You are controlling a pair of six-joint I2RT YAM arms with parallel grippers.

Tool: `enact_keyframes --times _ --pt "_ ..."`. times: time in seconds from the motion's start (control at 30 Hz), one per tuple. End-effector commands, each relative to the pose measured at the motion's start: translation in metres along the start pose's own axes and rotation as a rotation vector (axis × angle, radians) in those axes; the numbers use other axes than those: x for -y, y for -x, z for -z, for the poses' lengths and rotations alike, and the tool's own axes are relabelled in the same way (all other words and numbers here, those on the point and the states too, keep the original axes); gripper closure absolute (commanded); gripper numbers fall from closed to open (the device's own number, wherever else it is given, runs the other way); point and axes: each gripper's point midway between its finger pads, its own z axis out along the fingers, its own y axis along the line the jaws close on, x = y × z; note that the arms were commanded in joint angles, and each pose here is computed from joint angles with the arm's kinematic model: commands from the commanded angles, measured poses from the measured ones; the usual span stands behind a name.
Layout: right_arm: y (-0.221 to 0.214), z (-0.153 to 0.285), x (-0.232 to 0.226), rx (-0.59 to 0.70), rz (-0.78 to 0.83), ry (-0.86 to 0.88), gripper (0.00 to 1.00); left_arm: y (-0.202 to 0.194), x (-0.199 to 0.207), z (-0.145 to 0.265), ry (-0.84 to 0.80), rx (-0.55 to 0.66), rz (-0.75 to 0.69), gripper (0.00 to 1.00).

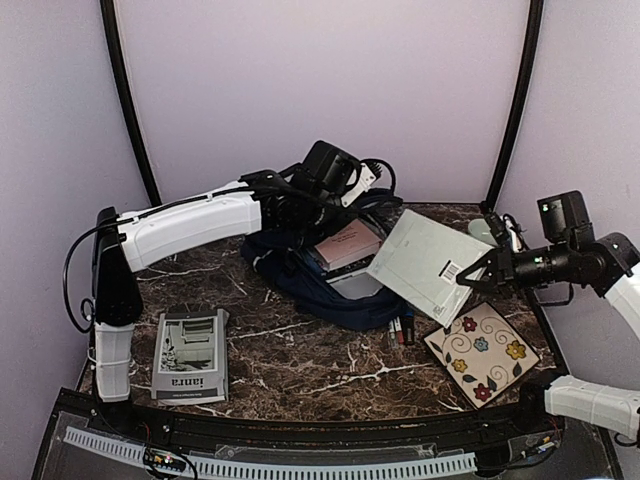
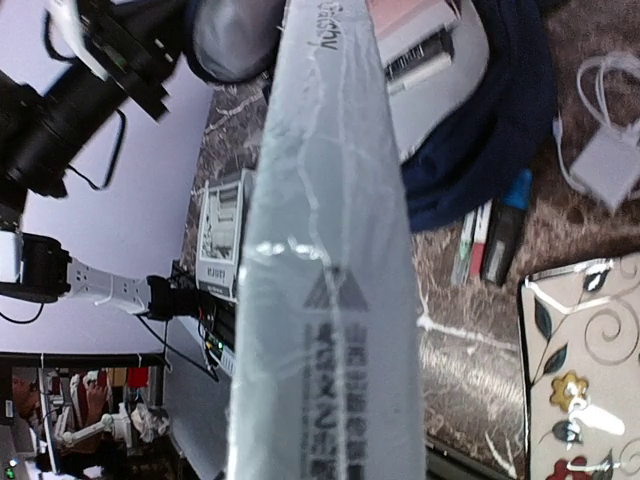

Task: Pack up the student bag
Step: Pick up the largest pocket of the bag from the student bag, then place the book in the largest pocket of the bag.

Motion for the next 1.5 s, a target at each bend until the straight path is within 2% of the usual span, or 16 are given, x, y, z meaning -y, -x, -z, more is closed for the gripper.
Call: enact_keyframes --times 0.0,0.13,0.2,0.33,0.47,0.53,0.7,1.13,1.47 --pt "-0.016 0.012 -0.021 -0.028 0.003 0.106 1.0 0.044 -0.079 0.023 0.195 0.144 0.139 1.0" --pt "-0.014 0.007 -0.015 0.005 -0.024 0.105 1.0 0.043 -0.074 0.021 0.138 0.153 0.179 1.0" --pt "-0.008 -0.009 -0.015 0.03 -0.078 0.2 1.0 0.052 -0.068 0.027 0.072 0.191 0.212 1.0" --pt "0.042 -0.027 -0.027 0.229 -0.133 0.437 1.0 0.062 -0.06 0.036 0.015 0.231 0.228 1.0" --pt "0.084 -0.049 -0.028 0.3 -0.092 0.432 1.0 0.065 -0.057 0.04 -0.012 0.238 0.24 1.0" --pt "0.101 -0.055 -0.043 0.335 -0.021 0.495 1.0 0.067 -0.057 0.042 -0.02 0.243 0.245 1.0" --pt "0.128 -0.089 -0.061 0.331 0.044 0.566 1.0 0.069 -0.059 0.044 -0.021 0.253 0.245 1.0" --pt "0.133 -0.108 -0.088 0.294 0.08 0.617 1.0 0.072 -0.06 0.044 -0.021 0.264 0.222 1.0" --pt "0.082 -0.083 -0.066 0.219 -0.01 0.531 1.0 0.069 -0.069 0.045 -0.007 0.256 0.225 1.0"
